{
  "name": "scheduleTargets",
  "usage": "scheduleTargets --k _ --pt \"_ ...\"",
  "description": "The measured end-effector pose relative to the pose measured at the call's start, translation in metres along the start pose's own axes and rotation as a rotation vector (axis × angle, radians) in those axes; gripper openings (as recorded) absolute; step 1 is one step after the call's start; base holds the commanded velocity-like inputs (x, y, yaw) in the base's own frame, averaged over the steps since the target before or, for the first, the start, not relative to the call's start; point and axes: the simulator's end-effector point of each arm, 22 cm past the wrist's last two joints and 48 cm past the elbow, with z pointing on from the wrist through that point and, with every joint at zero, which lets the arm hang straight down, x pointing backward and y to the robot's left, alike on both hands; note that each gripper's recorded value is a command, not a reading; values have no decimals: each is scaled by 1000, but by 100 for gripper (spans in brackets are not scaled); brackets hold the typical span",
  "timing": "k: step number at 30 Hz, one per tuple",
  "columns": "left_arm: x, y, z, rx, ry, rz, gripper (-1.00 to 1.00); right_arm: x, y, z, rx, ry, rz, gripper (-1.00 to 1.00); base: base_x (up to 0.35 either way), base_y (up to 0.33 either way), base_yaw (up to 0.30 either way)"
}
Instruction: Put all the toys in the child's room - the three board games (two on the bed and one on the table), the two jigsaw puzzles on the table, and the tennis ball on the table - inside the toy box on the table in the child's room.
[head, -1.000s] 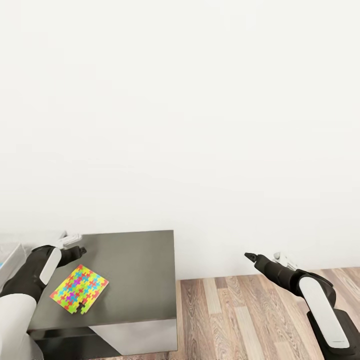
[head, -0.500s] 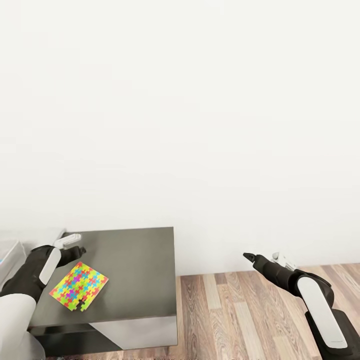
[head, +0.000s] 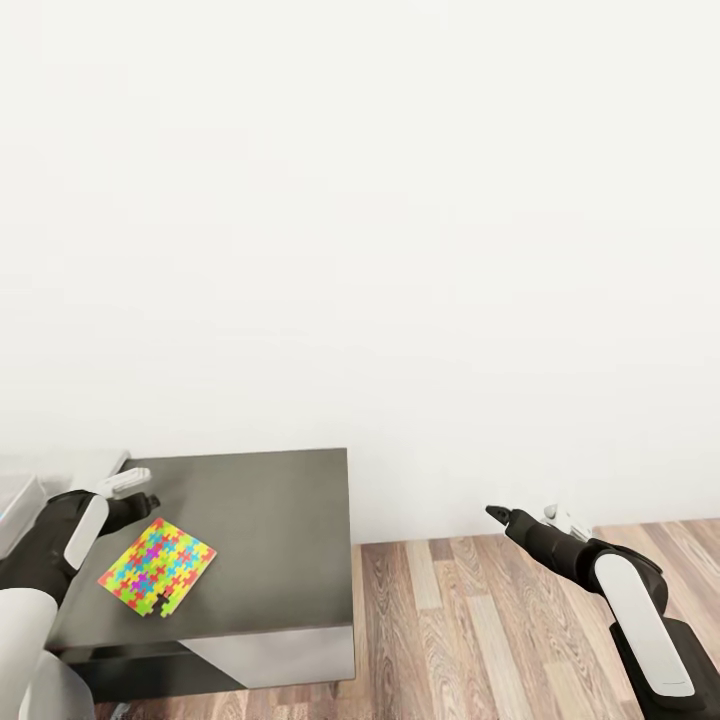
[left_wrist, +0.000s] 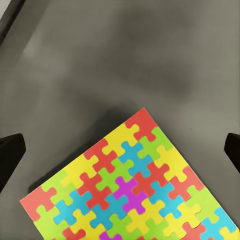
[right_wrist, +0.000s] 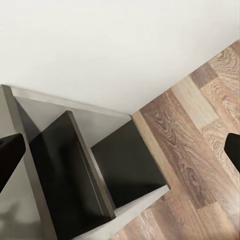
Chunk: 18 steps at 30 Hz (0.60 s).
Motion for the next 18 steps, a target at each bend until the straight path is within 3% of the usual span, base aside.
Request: scheduleTargets --k 18 --pt "12 2 12 -14 26 16 100 8 -9 9 17 23 6 100 0 0 0"
